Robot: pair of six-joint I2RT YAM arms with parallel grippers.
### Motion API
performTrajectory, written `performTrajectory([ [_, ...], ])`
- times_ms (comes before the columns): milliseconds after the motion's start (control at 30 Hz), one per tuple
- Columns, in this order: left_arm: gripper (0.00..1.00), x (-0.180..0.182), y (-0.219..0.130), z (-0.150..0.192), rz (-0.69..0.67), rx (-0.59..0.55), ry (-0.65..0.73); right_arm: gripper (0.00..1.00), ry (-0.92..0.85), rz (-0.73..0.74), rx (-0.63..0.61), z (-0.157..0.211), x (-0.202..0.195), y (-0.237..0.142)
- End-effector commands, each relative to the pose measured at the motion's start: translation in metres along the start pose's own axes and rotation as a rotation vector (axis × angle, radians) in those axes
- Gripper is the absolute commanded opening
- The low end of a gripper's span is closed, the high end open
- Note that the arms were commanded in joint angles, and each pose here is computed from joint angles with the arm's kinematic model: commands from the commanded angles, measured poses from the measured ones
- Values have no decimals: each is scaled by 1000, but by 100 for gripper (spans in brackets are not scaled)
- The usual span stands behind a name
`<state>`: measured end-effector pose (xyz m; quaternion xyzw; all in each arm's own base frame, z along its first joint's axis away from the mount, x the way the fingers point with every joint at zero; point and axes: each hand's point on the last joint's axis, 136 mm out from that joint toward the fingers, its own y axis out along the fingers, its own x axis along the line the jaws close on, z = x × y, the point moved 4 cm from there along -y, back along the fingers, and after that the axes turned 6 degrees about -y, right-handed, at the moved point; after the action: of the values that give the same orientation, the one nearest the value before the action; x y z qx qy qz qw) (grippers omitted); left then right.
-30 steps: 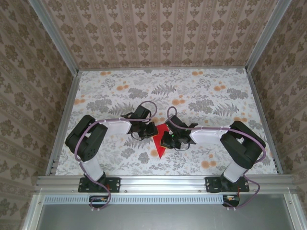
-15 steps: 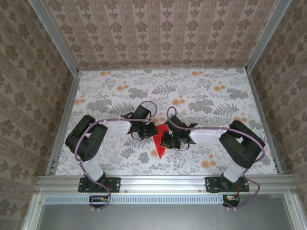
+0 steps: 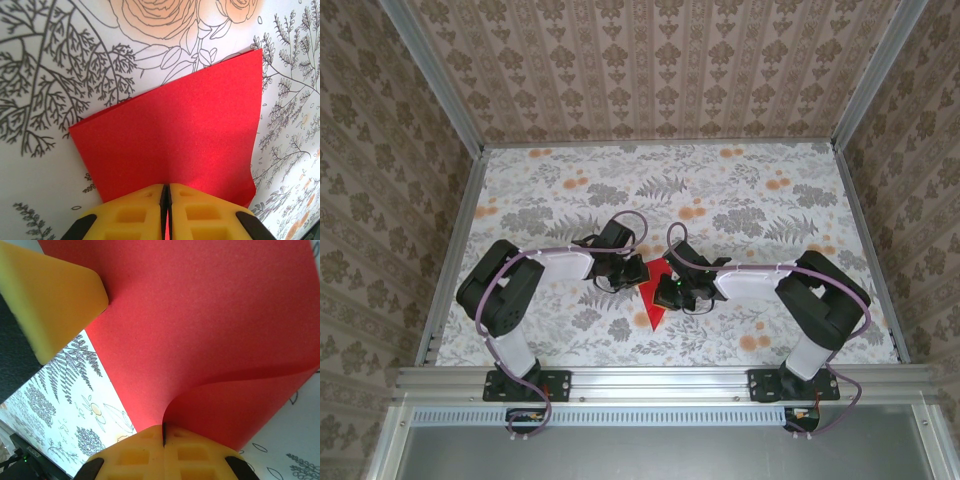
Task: Fold a paper plane with a square sheet of paper (pick it up from the middle)
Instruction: Third fold the triangle at the center of the table.
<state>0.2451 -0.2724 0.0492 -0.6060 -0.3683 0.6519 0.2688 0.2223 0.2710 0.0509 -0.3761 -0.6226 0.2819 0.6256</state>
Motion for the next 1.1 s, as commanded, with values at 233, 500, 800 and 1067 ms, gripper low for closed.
performTrajectory([
  [233,12,33,9,15,-127,67,-38,4,-3,-3,18,-2,0,5],
  [500,12,33,10,16,-128,68,-38,4,-4,0,23,-1,-2,7],
  [800,11,33,10,16,-127,70,-37,4,-13,-13,24,-2,0,9],
  [1067,12,31,9,15,-125,69,-35,4,-3,23,37,0,-9,12],
])
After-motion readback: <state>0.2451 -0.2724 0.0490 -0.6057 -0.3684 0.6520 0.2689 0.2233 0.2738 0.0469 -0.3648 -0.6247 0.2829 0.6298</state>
